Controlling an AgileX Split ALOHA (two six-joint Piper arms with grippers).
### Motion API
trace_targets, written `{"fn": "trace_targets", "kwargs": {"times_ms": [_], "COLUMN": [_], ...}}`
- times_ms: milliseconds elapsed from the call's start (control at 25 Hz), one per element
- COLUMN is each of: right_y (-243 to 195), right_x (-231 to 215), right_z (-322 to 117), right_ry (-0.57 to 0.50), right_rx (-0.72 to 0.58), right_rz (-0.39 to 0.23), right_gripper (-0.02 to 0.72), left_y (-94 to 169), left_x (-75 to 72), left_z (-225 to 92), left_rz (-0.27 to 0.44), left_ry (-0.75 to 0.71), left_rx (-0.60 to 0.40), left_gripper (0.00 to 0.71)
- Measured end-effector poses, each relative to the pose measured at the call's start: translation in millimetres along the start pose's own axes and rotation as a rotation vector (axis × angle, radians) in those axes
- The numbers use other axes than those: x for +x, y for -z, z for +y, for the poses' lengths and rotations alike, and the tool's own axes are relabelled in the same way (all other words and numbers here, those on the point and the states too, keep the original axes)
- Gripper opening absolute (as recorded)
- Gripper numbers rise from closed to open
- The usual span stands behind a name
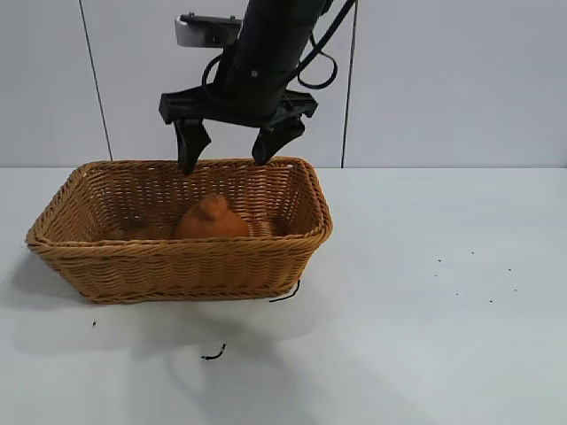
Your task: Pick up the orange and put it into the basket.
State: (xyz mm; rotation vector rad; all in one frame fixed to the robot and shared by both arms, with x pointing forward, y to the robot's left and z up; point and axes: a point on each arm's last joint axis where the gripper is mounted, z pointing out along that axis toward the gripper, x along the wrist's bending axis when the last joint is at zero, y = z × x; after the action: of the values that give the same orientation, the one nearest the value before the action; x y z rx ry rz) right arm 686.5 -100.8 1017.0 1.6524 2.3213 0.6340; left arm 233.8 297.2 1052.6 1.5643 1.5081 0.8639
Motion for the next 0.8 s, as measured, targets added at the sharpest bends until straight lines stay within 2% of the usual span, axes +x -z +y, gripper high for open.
{"fn": "trace_targets", "kwargs": {"times_ms": [280,400,560,680,800], "right_y": [10,15,19,20,21], "right_x": [-116,-150,-165,-164,-163], "right_z": [-5,-13,-24,-31,-34], "right_ry": [-0.193,-0.261,-0.297,-0.274,-0.257], "right_rx": [0.023,0.054,0.137,0.212,0.235], "right_rz": [-0.139,-0.17,-0.179,-0.17,-0.165], "right_gripper": [0.655,0.655,0.655,0.655,0.655], "left_y": [0,0,0,0,0], "left_x": [0.0,0.0,0.0,0.0,0.0], "left_z": [0,0,0,0,0], "left_rz": [0.0,0.0,0.0,0.0,0.0], "left_ry": [0.0,0.0,0.0,0.0,0.0], "left_rx": [0.0,0.0,0.0,0.0,0.0], "left_gripper": [0.639,0.639,0.639,0.639,0.639]}}
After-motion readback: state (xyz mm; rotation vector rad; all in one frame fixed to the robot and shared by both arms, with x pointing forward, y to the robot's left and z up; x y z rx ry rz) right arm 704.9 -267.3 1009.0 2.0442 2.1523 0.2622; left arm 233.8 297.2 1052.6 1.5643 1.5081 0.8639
